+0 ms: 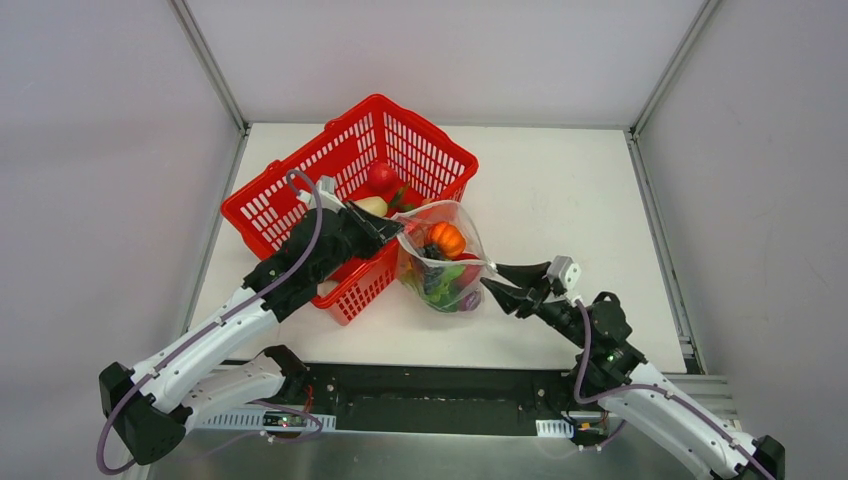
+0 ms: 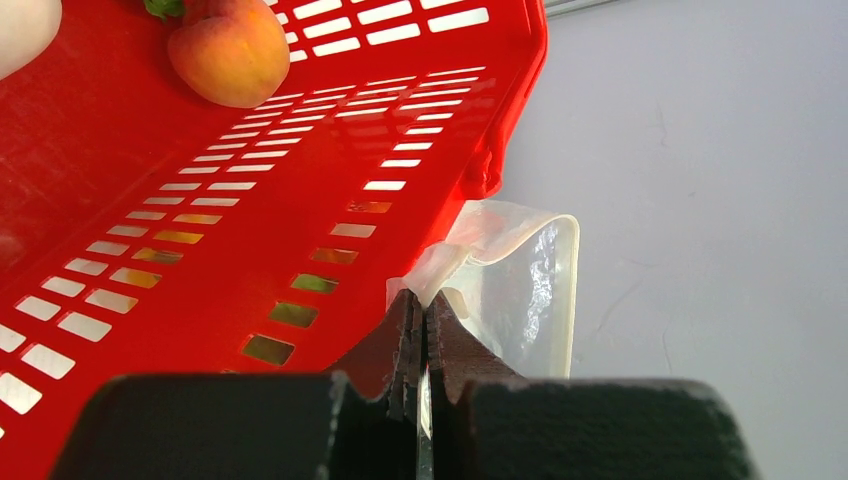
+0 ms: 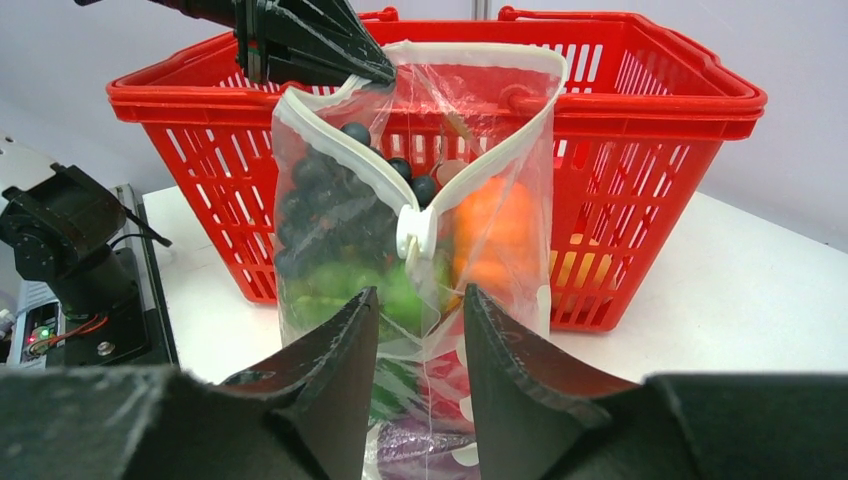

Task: Place the food in the zip-top bag and seal the zipper
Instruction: Adjust the zipper food storage bag at the center of the board.

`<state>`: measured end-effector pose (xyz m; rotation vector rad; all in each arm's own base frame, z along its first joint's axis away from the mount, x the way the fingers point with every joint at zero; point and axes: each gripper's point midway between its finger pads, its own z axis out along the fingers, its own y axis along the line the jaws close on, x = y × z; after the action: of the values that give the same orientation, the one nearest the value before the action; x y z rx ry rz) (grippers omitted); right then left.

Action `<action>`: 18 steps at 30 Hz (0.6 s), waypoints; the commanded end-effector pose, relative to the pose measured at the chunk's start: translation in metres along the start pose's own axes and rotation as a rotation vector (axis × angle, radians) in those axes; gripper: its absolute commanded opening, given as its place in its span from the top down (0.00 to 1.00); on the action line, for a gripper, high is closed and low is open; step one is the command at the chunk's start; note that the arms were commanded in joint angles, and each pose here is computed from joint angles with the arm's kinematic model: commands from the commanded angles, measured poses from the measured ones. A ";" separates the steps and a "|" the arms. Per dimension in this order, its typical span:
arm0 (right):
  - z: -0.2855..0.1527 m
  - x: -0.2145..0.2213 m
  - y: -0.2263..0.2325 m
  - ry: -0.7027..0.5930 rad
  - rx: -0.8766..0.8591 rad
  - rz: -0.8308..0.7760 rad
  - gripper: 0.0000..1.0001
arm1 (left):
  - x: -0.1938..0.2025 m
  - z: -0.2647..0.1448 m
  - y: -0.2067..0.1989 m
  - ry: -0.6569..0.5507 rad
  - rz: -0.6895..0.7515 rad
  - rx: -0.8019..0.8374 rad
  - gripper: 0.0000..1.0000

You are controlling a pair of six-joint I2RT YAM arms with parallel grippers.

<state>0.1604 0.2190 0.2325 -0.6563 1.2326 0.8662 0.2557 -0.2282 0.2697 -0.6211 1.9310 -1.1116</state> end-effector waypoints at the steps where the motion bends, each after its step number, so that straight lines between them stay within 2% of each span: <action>1: 0.009 -0.029 0.001 -0.110 -0.010 -0.015 0.62 | -0.019 -0.006 -0.014 -0.077 -0.036 0.056 1.00; 7: 0.015 -0.022 -0.001 -0.087 -0.006 -0.014 0.72 | -0.019 -0.006 -0.011 -0.077 -0.034 0.048 1.00; 8: 0.015 -0.022 -0.003 -0.090 0.005 -0.014 0.75 | -0.019 -0.006 -0.011 -0.078 -0.034 0.045 1.00; 10: 0.015 -0.023 -0.005 -0.098 0.017 -0.015 0.89 | -0.019 -0.006 -0.010 -0.079 -0.035 0.045 1.00; 12: 0.014 -0.026 -0.007 -0.110 0.028 -0.015 0.91 | -0.019 -0.006 -0.010 -0.080 -0.033 0.043 1.00; 14: 0.011 -0.028 -0.009 -0.122 0.045 -0.013 0.99 | -0.019 -0.005 -0.009 -0.081 -0.030 0.041 1.00; 18: 0.002 -0.031 -0.014 -0.113 0.088 -0.004 1.00 | -0.017 -0.008 -0.023 -0.054 0.080 0.107 1.00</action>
<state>0.1721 0.2200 0.2348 -0.6072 1.2305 0.8442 0.2537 -0.2268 0.2706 -0.6136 1.9230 -1.1173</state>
